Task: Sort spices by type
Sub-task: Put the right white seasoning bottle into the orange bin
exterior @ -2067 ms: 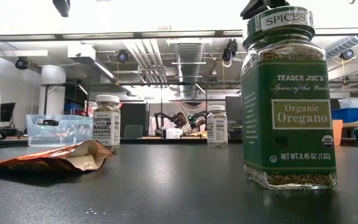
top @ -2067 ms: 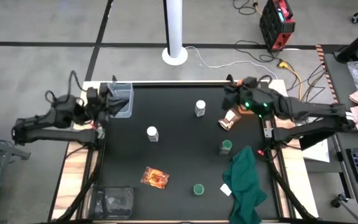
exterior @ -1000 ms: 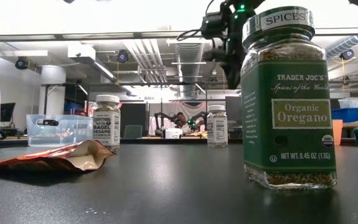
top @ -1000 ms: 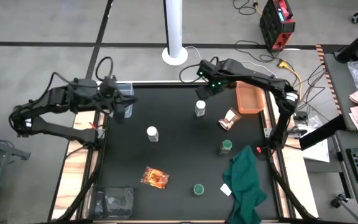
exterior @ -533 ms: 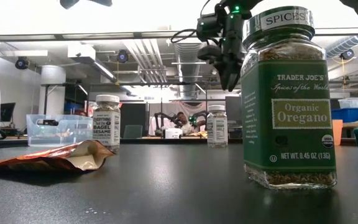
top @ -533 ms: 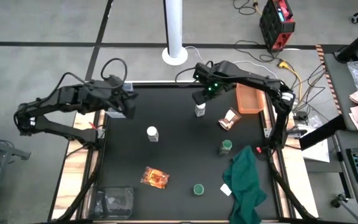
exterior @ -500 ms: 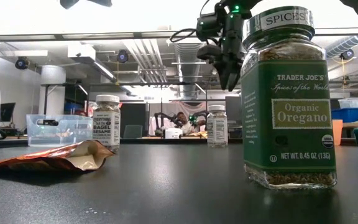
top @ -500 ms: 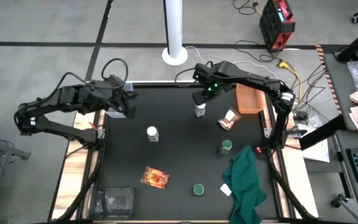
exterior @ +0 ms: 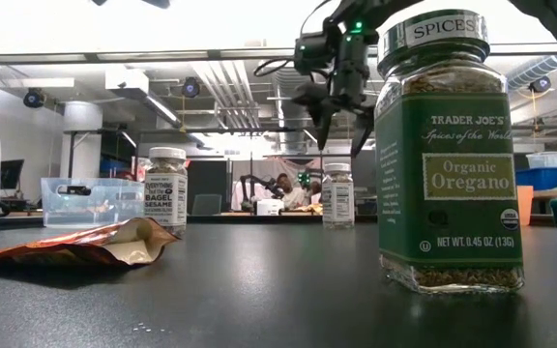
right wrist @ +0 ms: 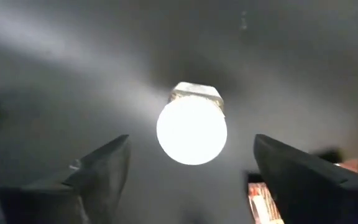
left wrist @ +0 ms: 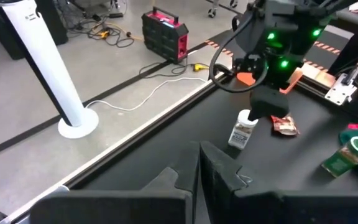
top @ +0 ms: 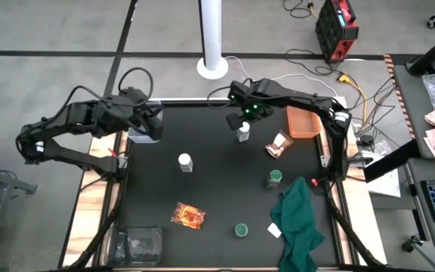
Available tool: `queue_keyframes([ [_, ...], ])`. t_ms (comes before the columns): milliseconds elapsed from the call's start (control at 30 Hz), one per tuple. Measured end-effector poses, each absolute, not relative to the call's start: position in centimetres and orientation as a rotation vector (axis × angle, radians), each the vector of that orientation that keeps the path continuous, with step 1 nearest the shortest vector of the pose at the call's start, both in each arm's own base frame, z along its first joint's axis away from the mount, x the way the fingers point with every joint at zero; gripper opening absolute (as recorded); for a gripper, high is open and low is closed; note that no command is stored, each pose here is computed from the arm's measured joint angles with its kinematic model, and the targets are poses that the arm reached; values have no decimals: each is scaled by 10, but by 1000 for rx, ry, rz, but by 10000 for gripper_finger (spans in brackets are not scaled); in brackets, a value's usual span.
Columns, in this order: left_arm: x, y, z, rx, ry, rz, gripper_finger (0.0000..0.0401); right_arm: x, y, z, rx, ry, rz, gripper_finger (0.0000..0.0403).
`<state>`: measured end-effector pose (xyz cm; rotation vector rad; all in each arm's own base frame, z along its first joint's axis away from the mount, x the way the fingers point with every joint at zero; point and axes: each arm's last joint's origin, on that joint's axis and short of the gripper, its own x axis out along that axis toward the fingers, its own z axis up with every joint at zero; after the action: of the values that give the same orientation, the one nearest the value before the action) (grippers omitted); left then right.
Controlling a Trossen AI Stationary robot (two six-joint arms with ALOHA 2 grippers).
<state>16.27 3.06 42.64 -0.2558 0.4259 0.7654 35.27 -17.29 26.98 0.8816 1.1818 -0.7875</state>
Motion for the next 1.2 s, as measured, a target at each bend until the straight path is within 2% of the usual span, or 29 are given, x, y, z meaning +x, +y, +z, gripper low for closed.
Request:
queue_keyframes([
  [133, 158, 30, 428, -262, 417, 765, 0, 360, -175, 256, 873, 1207, -784, 354],
  [333, 157, 30, 428, -263, 415, 765, 0, 371, -178, 225, 861, 1292, -784, 350],
  [533, 160, 30, 427, -261, 422, 766, 0, 373, -178, 220, 857, 1304, -787, 310],
  [767, 162, 30, 426, -253, 432, 766, 0, 372, -178, 222, 868, 1298, -798, 197],
  [1033, 163, 31, 425, -251, 434, 766, 0, 370, -178, 223, 860, 1302, -791, 196],
  [1200, 163, 31, 425, -251, 435, 766, 0, 361, -182, 259, 860, 1227, -783, 196],
])
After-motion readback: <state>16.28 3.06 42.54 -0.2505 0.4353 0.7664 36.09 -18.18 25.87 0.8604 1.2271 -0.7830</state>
